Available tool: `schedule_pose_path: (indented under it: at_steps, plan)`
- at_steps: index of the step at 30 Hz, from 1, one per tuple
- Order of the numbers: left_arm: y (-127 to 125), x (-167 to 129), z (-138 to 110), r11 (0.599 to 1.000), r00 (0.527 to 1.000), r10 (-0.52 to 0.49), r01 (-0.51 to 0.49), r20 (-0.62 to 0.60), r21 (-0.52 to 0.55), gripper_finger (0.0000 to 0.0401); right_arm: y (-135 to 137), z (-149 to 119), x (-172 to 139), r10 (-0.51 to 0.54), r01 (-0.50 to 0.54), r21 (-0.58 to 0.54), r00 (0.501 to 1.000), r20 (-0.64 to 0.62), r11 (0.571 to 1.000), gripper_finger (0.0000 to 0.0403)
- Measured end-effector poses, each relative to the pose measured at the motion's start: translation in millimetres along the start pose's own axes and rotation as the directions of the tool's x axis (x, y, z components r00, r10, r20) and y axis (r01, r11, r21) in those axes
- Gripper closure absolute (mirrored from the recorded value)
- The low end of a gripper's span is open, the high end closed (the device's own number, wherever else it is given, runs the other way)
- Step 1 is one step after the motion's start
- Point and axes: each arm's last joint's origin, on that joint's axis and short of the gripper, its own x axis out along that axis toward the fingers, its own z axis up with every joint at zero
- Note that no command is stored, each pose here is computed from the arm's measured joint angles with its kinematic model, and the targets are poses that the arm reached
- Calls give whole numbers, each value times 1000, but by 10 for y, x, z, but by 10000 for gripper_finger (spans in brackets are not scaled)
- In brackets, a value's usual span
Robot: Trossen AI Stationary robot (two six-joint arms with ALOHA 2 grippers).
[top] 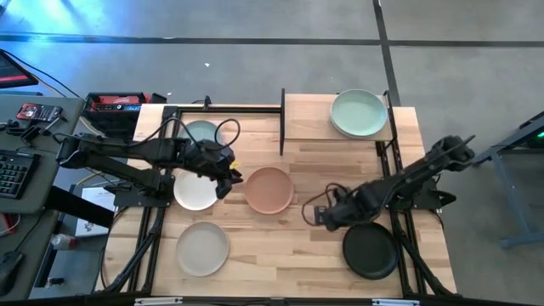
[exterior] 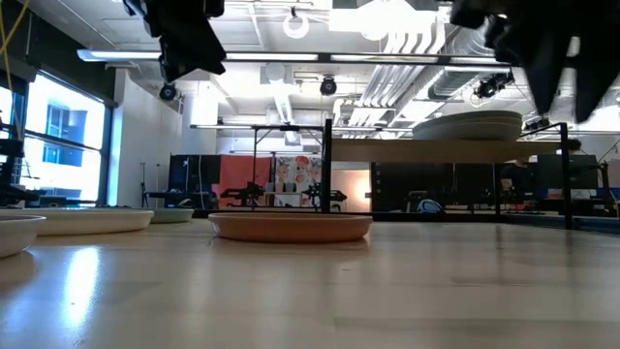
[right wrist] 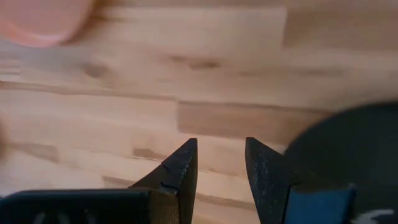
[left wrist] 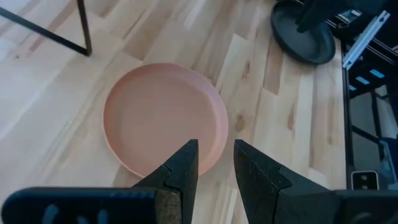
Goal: Place and stack plates onto a shelf
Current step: Stack the black plate on top of the green plate on the shelf
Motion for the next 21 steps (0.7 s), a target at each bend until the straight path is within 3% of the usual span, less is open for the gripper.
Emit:
schedule_pose_path:
  at_steps: [11, 21]
  plan:
    - [-87, -1, -46, 999, 999, -28, 29, -16, 28, 311, -108, -384, 411, -180, 183, 113, 983, -41, 977, 291]
    - [-99, -1, -52, 999, 1000, -12, 12, -6, 35, 311, -149, -508, 762, -299, 301, 95, 953, -39, 949, 291]
